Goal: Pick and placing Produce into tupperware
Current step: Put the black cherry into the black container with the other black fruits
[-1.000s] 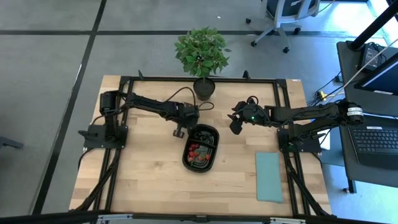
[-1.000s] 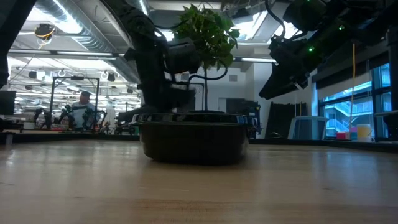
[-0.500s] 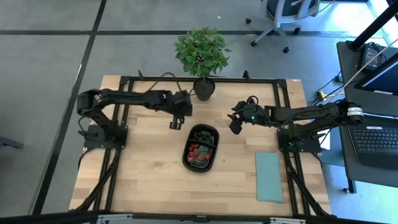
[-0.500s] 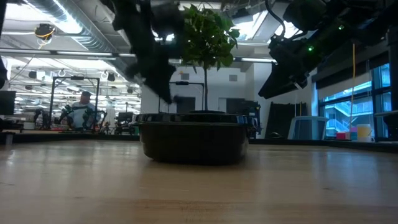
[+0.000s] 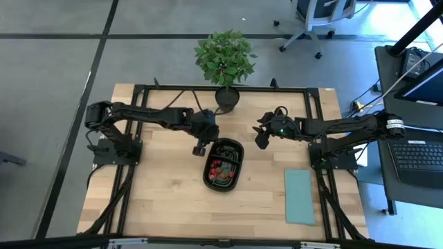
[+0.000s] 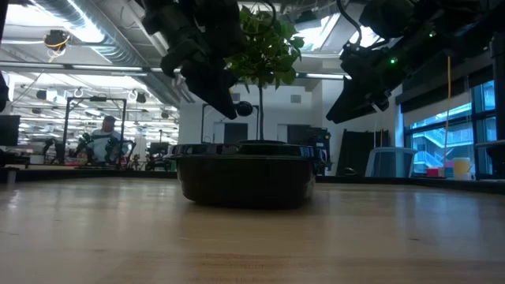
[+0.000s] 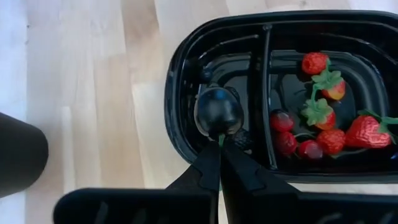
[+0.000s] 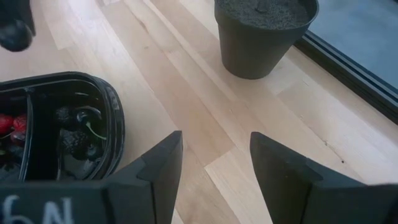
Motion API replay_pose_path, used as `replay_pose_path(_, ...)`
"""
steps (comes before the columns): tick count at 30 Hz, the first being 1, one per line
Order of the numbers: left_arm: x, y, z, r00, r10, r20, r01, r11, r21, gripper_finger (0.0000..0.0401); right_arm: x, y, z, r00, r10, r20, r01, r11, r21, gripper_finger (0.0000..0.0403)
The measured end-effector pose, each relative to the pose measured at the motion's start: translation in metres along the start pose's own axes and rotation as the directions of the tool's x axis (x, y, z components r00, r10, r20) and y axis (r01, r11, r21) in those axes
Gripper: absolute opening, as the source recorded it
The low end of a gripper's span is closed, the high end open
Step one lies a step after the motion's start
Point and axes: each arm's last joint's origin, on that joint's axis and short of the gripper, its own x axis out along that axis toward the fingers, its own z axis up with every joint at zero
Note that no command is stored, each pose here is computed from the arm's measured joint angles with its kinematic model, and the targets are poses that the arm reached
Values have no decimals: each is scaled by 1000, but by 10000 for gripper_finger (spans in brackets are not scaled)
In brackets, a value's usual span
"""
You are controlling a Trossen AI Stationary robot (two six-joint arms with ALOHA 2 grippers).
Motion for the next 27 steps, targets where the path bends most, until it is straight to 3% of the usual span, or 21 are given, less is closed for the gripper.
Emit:
replay_pose_path(11,18,-6,9,998,1,59,-2,1000,8,0,0,0,0,1000,0,-1,0,1000,2,191)
replay_pose_path(27,66,-22,-5,995,-60,-77,56,997,-51,0,0,0,-2,1000,1,-20,-1,1000,-4,191)
